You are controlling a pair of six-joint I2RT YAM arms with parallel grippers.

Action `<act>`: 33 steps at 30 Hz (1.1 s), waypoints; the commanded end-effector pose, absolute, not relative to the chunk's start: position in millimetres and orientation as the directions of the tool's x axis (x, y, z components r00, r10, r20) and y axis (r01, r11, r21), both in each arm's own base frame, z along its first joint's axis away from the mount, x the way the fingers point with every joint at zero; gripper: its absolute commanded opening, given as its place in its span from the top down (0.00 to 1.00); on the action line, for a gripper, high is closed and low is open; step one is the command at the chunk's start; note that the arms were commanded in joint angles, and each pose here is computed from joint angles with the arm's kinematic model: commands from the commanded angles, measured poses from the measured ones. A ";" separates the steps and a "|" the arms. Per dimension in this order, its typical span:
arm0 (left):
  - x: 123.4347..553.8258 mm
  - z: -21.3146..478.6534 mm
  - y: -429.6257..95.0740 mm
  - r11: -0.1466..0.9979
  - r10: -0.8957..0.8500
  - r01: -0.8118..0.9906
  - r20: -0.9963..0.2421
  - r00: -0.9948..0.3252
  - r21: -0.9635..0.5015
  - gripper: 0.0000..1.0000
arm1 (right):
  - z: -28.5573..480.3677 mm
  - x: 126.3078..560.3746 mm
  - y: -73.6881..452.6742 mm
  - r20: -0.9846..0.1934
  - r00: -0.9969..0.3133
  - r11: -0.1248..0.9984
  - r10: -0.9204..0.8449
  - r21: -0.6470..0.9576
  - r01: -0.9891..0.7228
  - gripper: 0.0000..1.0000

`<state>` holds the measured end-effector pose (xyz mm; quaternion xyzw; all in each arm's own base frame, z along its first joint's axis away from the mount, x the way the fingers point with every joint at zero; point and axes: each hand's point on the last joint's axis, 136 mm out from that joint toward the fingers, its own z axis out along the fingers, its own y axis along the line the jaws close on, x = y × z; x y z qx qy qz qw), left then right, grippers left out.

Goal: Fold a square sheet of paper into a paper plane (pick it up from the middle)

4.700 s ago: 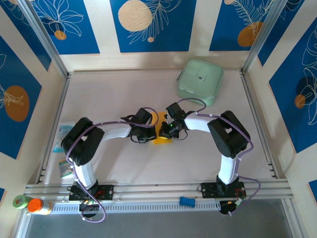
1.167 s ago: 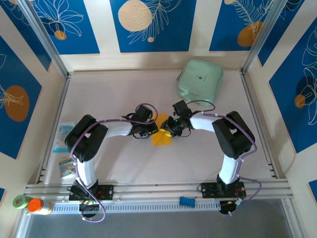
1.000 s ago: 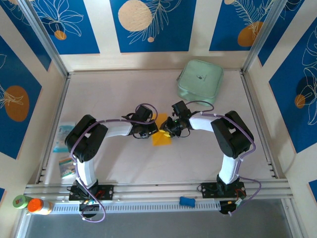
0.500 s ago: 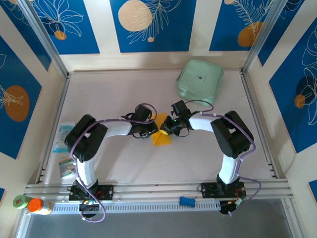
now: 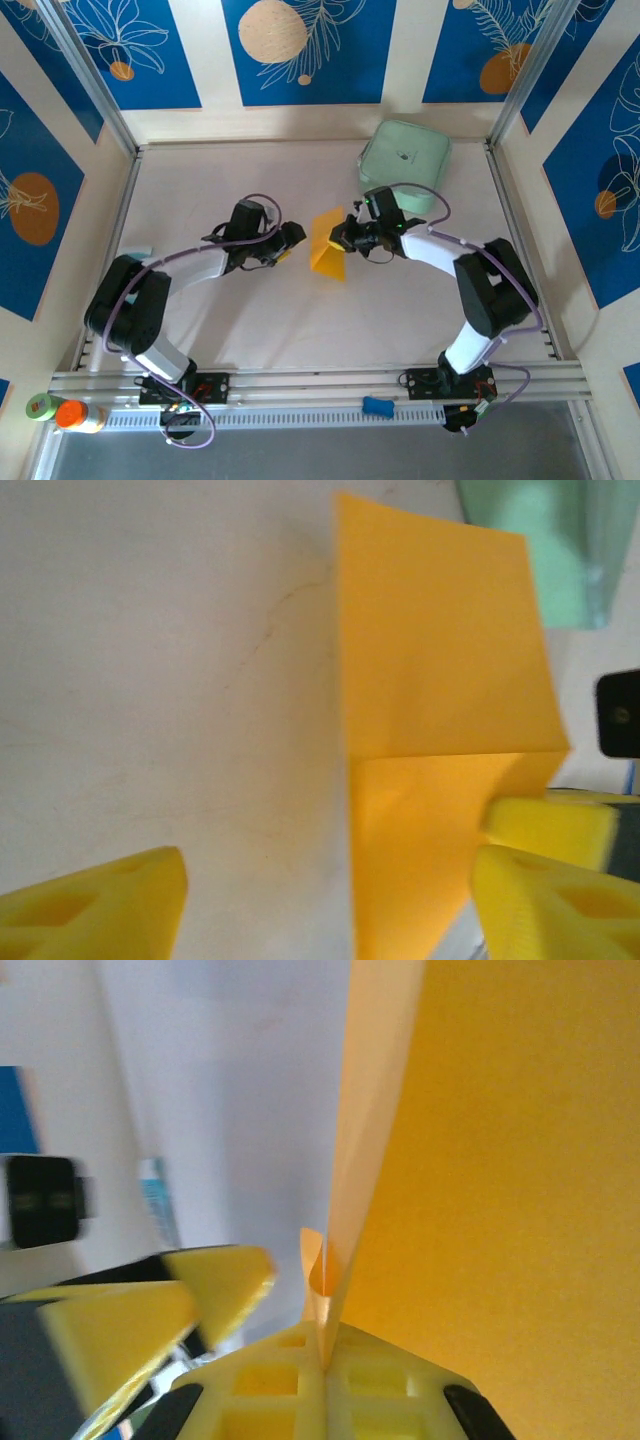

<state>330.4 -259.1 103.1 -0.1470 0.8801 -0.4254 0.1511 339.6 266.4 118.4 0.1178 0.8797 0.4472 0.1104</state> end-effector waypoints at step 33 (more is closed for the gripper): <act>331.2 190.2 -310.2 0.234 -0.301 0.116 -0.186 -0.935 -0.965 0.67 | 171.1 333.7 266.1 -0.079 -0.972 0.374 0.220 0.928 0.010 0.93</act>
